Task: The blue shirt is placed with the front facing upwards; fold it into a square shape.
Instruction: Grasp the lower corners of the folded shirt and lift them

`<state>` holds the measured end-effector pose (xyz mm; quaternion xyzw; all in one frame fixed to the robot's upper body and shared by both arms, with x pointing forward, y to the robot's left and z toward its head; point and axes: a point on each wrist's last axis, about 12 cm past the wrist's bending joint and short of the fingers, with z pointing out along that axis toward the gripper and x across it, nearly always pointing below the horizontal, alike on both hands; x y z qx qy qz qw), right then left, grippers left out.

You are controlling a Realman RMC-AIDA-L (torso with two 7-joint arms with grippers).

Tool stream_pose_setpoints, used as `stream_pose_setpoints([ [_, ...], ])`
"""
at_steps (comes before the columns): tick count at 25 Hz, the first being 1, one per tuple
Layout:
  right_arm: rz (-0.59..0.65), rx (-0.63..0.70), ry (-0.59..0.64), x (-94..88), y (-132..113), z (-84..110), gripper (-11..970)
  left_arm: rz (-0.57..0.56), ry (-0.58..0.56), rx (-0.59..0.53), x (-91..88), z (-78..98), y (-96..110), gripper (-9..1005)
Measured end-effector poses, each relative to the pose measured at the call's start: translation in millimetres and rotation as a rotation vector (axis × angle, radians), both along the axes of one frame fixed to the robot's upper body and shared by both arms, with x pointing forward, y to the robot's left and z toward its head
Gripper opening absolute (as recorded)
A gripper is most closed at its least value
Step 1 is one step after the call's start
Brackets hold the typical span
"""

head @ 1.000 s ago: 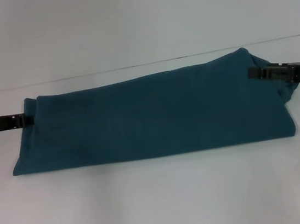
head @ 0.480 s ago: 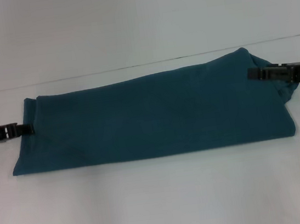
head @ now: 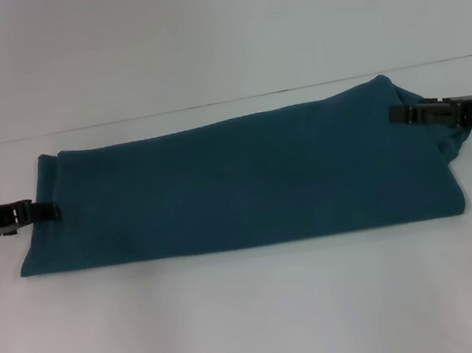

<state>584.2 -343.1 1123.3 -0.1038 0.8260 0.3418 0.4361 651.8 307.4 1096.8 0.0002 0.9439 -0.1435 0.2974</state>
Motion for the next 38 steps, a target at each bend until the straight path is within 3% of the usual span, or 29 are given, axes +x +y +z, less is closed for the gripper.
stream_pose_setpoints([
  [16, 0.012, -0.006, 0.013, 0.4, 3, -1.0, 901, -0.001, 0.036, -0.136, 2.3, 26.7, 23, 828],
  [29, 0.02, -0.002, 0.016, 1.0, 7, -1.7, 898, -0.043, 0.049, -0.094, 0.9, 9.3, 2, 829],
  [38, 0.022, -0.001, 0.017, 0.7, 7, -1.7, 897, -0.024, 0.04, -0.059, 2.1, 5.2, 3, 830],
])
